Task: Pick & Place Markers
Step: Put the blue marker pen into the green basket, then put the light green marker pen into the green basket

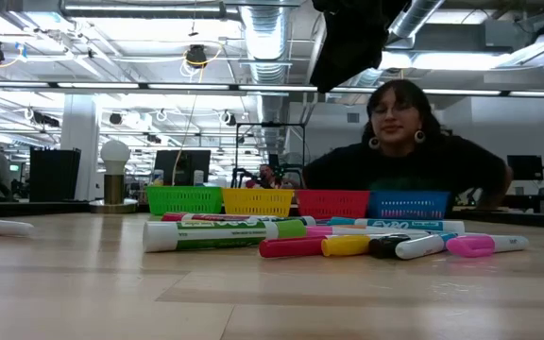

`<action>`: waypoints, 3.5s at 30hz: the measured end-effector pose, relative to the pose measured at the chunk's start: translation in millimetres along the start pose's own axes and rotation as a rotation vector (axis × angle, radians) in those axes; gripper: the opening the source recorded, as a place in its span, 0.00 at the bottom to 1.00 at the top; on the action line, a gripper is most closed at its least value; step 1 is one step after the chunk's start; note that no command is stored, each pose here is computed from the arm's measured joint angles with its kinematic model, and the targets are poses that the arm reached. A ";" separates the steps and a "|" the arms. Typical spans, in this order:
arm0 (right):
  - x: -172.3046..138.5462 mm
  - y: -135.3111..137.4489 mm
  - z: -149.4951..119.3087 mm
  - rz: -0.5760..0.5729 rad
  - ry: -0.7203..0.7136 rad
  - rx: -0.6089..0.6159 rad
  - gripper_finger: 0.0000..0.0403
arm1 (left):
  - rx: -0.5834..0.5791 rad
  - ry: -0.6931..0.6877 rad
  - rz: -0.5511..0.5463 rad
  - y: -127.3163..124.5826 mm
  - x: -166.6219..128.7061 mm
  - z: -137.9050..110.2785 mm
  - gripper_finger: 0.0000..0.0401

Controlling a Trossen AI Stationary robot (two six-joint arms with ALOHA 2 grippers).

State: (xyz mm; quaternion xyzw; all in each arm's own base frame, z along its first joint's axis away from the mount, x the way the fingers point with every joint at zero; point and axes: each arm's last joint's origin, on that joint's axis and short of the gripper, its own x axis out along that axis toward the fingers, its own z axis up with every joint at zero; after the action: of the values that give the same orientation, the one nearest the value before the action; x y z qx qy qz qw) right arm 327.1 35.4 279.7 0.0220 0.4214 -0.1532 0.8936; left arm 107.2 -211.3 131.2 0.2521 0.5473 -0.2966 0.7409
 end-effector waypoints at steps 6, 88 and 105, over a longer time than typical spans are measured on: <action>0.0 0.0 0.0 0.000 0.000 0.000 0.40 | -0.052 -0.015 0.034 13.2 -1.9 2.4 0.16; 22.6 -93.4 18.8 -0.180 -0.019 0.152 0.29 | -0.613 0.175 0.982 336.6 -95.1 -178.8 0.29; 21.7 -87.1 18.5 -0.168 -0.021 0.139 0.29 | -0.699 0.066 1.104 320.9 -111.6 -145.0 0.40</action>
State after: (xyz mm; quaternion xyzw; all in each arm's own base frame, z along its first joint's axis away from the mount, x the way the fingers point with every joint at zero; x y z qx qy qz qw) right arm 328.5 -56.3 282.9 0.0468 0.4008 -0.2565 0.8783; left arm 215.8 131.9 214.4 0.2493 0.4242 0.3306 0.8054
